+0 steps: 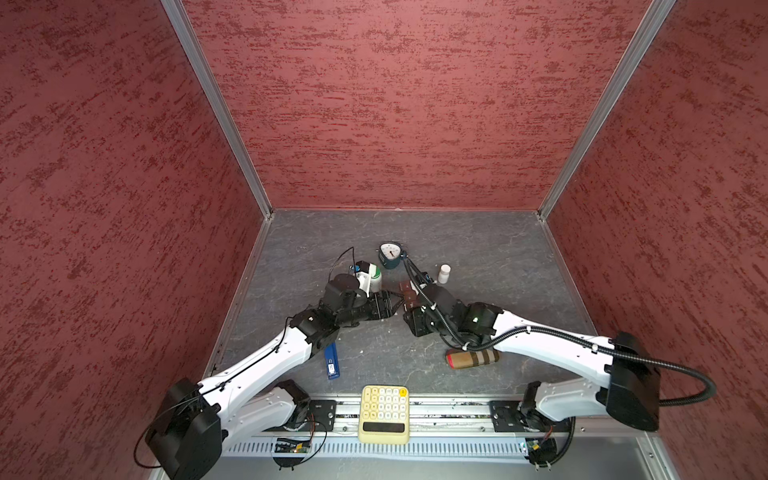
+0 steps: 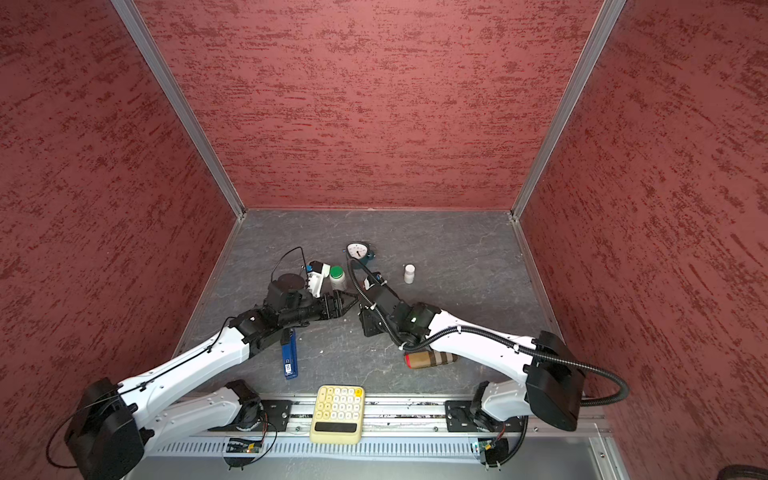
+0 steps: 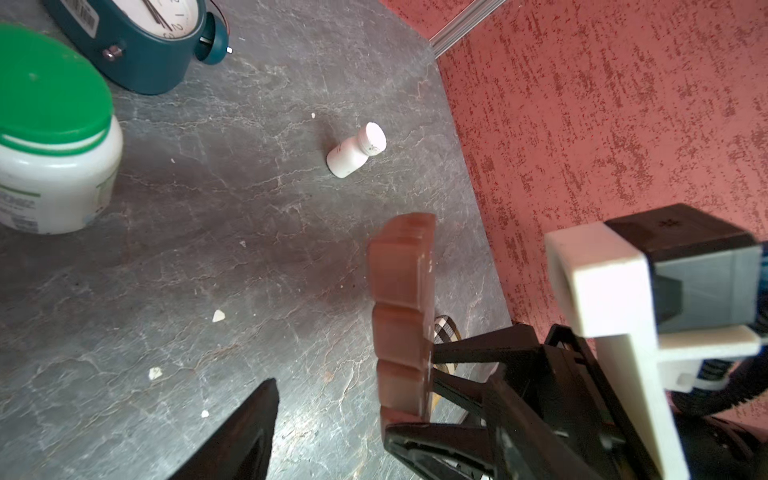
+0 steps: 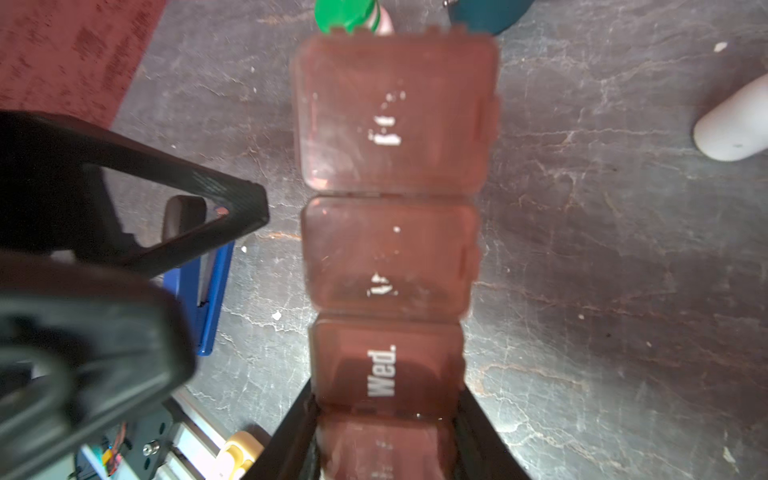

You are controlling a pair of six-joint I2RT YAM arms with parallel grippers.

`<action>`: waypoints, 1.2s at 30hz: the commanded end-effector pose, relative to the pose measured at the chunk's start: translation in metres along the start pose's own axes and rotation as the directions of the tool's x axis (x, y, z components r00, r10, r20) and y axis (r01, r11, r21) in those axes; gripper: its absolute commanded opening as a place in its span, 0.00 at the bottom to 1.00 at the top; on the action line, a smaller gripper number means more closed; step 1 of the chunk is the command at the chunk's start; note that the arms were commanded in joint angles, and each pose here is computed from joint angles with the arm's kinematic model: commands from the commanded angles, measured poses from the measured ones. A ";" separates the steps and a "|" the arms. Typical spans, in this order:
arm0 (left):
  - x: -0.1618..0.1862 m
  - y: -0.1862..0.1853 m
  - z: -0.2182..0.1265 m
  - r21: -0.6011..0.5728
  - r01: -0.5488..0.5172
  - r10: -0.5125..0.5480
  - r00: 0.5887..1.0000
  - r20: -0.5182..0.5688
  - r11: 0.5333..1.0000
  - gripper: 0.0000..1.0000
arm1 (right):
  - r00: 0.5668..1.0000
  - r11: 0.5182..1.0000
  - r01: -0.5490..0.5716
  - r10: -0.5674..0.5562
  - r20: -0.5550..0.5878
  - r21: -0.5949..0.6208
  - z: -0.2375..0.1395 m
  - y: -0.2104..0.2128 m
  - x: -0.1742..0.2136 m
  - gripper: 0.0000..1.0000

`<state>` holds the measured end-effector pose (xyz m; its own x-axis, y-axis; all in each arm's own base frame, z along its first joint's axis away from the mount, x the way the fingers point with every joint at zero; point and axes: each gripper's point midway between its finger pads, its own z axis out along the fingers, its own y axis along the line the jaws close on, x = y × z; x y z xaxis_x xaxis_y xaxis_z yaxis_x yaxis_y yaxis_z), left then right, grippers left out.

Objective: Sort the pills into containers
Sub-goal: 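Lift the organizer with the right gripper while the left gripper approaches, then close the left gripper on the organizer's far end and open the right gripper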

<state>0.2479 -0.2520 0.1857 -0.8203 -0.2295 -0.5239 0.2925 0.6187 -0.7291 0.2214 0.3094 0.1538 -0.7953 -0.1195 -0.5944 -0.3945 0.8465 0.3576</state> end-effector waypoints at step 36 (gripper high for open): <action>0.008 -0.031 0.035 0.181 0.029 -0.019 0.998 -0.055 0.983 0.43 | 0.997 0.988 -0.013 0.025 0.079 -0.155 -0.016 0.016 -0.023 0.41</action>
<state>0.2528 -0.2940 0.1844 -0.8551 -0.2143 -0.4720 0.3255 0.4867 -0.8106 0.2237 0.3114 0.1780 -0.7813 -0.0624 -0.6211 -0.4269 0.7794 0.4586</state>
